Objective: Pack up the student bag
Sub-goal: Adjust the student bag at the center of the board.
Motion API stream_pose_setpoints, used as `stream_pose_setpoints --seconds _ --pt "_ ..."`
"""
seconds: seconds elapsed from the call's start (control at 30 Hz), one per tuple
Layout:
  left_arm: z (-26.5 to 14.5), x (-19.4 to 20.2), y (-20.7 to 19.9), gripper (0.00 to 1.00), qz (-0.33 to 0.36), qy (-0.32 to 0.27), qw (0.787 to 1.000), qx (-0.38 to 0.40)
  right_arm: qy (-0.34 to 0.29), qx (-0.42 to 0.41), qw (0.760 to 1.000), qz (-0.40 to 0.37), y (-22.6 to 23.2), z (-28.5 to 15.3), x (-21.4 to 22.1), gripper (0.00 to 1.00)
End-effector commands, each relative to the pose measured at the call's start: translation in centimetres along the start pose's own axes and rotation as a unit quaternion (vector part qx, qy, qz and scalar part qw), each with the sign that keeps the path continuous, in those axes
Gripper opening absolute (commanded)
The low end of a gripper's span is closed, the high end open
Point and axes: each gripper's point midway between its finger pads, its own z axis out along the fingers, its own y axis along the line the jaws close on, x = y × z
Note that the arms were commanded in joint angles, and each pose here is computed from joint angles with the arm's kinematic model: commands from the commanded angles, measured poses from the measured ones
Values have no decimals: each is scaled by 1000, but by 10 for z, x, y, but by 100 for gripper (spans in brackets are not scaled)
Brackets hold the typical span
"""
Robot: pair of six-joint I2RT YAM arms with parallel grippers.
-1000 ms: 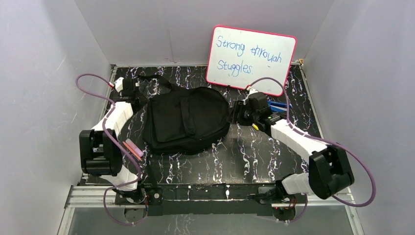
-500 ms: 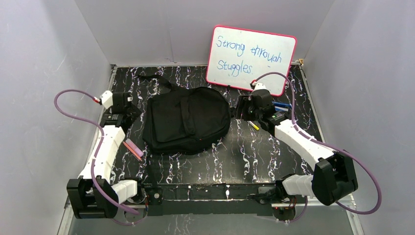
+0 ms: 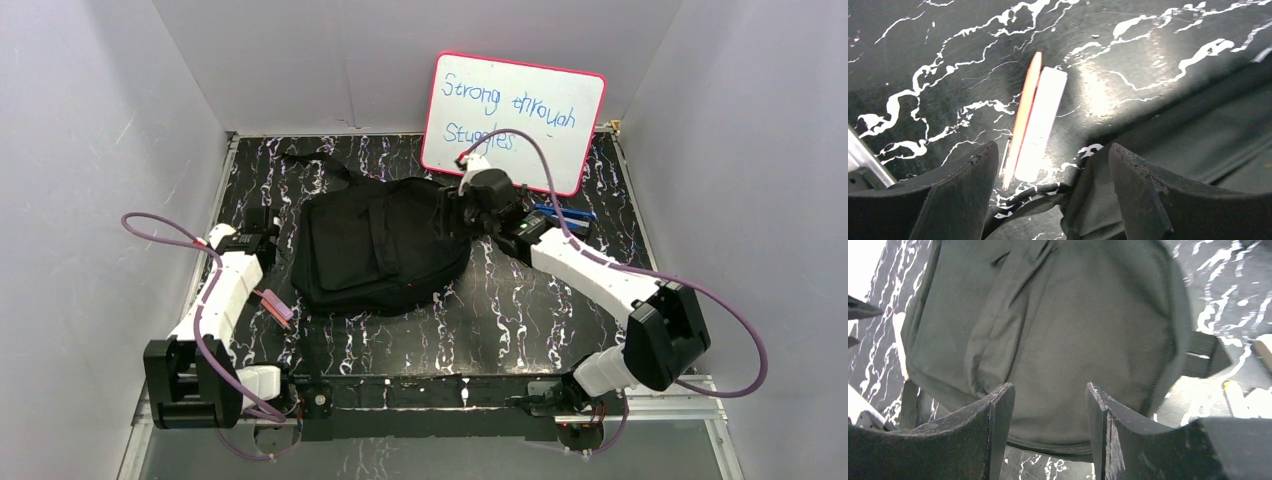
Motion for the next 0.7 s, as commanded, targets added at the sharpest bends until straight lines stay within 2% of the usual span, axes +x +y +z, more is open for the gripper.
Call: stream_pose_setpoints --seconds 0.0,0.27,0.43,0.67 --pt "-3 -11 10 78 -16 -18 999 -43 -18 -39 999 -15 32 10 -11 62" --pt "-17 -16 -32 77 11 -12 996 85 9 -73 995 -75 80 47 -9 61" --pt "-27 -22 -45 77 13 -27 990 138 42 -22 995 -90 84 97 -3 72" --pt "-32 -23 -52 77 19 -24 987 160 83 37 988 -121 87 142 19 74"
